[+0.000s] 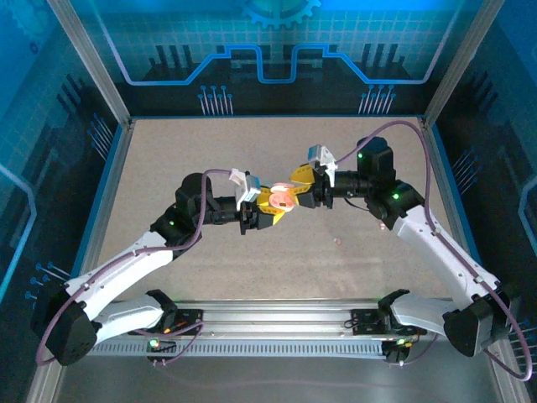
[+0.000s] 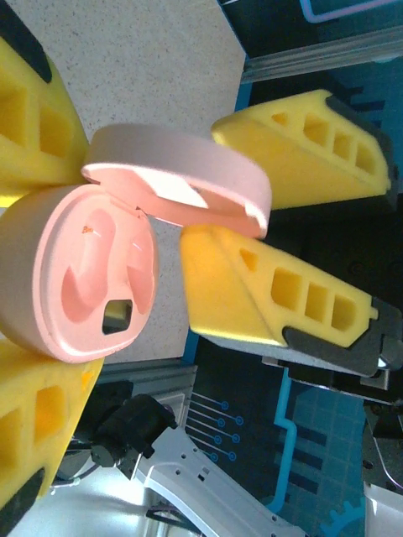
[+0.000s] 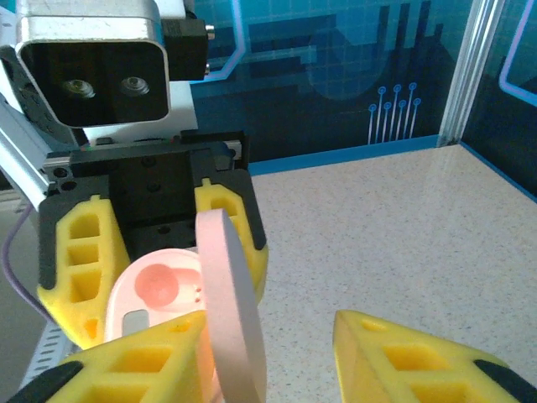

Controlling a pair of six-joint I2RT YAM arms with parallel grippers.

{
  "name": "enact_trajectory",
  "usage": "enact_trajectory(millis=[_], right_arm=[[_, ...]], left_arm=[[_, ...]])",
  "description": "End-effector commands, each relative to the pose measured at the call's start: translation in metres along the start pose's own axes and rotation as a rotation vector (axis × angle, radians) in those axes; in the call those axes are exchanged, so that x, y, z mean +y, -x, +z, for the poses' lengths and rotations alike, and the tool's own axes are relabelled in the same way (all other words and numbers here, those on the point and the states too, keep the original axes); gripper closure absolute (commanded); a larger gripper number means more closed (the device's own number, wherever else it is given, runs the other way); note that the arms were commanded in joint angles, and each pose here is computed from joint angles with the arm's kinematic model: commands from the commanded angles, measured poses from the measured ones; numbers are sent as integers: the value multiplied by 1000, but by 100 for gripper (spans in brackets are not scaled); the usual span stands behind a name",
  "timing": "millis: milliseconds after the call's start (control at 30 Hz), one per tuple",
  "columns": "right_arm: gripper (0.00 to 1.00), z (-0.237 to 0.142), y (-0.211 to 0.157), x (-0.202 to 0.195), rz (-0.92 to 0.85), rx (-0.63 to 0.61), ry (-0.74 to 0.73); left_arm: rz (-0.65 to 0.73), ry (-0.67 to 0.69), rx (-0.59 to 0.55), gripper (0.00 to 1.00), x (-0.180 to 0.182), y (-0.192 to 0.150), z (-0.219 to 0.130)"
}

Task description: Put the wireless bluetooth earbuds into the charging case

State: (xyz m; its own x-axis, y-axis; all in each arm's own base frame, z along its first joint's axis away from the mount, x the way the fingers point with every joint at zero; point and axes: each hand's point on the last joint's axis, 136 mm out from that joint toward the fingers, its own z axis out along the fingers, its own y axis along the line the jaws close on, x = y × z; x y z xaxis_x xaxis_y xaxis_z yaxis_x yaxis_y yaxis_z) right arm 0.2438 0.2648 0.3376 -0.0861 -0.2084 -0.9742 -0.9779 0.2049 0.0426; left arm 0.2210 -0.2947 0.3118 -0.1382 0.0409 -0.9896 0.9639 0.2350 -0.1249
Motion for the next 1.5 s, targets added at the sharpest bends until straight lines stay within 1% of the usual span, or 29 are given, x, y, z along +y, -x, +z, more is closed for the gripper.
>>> enact_trajectory(millis=[0, 133, 300, 400, 433, 567, 767, 867, 1067, 1467], right_arm=[[60, 4, 9, 4, -59, 9, 3], [64, 11, 7, 7, -79, 38, 26], [75, 12, 10, 10, -88, 36, 46], [83, 10, 13, 12, -102, 30, 38], [84, 10, 14, 12, -106, 29, 38], [85, 9, 13, 12, -117, 31, 26], [86, 10, 13, 11, -123, 29, 10], [86, 10, 13, 11, -126, 25, 6], [85, 11, 11, 10, -123, 27, 6], [84, 12, 7, 10, -134, 37, 1]], left_arm=[[20, -44, -31, 63, -9, 12, 1], [16, -49, -37, 62, -10, 13, 1], [16, -39, -40, 60, -8, 12, 1], [14, -20, -41, 56, -4, 11, 1], [12, -14, -44, 54, -3, 11, 2], [-3, -13, -51, 48, 0, 12, 4], [-16, -21, -48, 43, 1, 11, 8], [-18, -24, -41, 43, 1, 9, 9], [-16, -30, -39, 46, 0, 9, 10], [-13, -33, -61, 43, -1, 15, 11]])
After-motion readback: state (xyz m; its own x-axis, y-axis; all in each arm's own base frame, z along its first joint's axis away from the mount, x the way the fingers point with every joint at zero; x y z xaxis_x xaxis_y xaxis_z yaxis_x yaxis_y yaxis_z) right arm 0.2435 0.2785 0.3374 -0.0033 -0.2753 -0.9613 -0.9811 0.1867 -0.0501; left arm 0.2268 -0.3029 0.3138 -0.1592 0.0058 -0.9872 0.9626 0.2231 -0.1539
